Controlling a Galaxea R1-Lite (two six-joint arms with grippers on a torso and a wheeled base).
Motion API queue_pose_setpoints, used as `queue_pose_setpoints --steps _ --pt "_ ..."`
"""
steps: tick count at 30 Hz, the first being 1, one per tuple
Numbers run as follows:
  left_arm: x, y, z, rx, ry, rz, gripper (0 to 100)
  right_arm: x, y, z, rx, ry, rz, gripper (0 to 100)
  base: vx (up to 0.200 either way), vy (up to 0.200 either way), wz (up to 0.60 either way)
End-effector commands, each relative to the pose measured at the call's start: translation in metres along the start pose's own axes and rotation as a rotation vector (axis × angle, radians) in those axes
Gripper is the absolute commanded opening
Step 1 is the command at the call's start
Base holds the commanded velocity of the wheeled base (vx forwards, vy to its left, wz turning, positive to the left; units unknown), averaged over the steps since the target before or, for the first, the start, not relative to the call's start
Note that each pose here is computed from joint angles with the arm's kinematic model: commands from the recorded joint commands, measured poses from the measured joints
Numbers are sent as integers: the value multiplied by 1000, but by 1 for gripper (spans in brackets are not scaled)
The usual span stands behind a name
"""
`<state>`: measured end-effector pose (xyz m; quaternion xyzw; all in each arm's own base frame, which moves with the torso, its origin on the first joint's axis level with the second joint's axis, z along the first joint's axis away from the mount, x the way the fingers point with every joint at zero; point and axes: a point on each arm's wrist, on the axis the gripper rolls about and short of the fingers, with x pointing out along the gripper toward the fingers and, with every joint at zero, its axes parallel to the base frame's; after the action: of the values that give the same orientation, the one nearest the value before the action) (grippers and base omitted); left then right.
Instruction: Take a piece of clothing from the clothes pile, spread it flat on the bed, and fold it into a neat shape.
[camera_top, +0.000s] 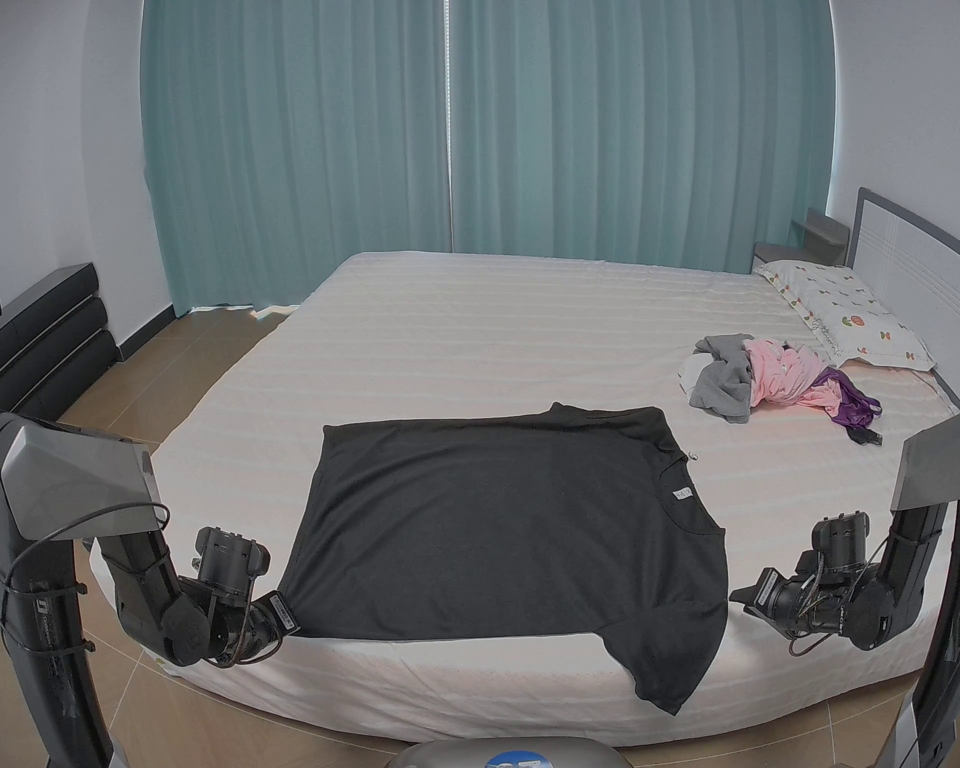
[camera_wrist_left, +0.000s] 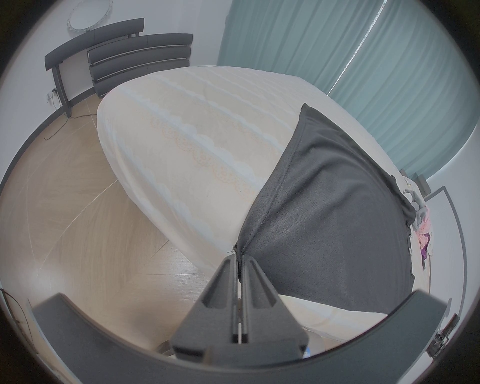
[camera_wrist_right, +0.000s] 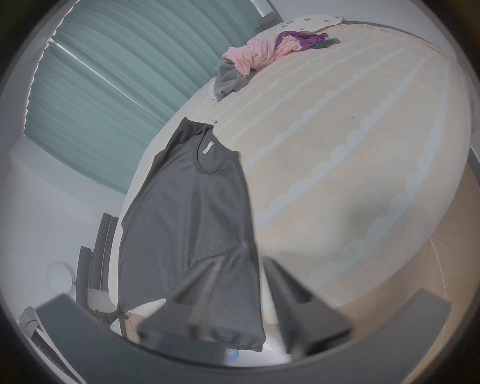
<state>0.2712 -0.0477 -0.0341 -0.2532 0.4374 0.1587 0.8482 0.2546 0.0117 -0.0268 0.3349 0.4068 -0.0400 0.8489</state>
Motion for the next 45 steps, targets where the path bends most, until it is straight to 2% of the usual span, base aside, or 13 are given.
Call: queue_pose_setpoints --steps 1,13,14,32,45 --pt "0 -1 0 0 -2 -2 0 6 9 -6 -27 24 26 100 0 0 0" --pt "1 0 1 -3 -3 -2 0 33 13 -2 -30 19 35 100 0 0 0" --pt "1 0 1 -3 -3 -2 0 32 13 -3 -28 18 34 0 0 0 0" --pt "0 1 1 -1 -2 1 0 3 -3 0 5 -23 -28 0 0 0 0" --pt "-5 1 1 -1 -7 -4 0 -15 -4 -3 -44 -31 -26 0 0 0 0"
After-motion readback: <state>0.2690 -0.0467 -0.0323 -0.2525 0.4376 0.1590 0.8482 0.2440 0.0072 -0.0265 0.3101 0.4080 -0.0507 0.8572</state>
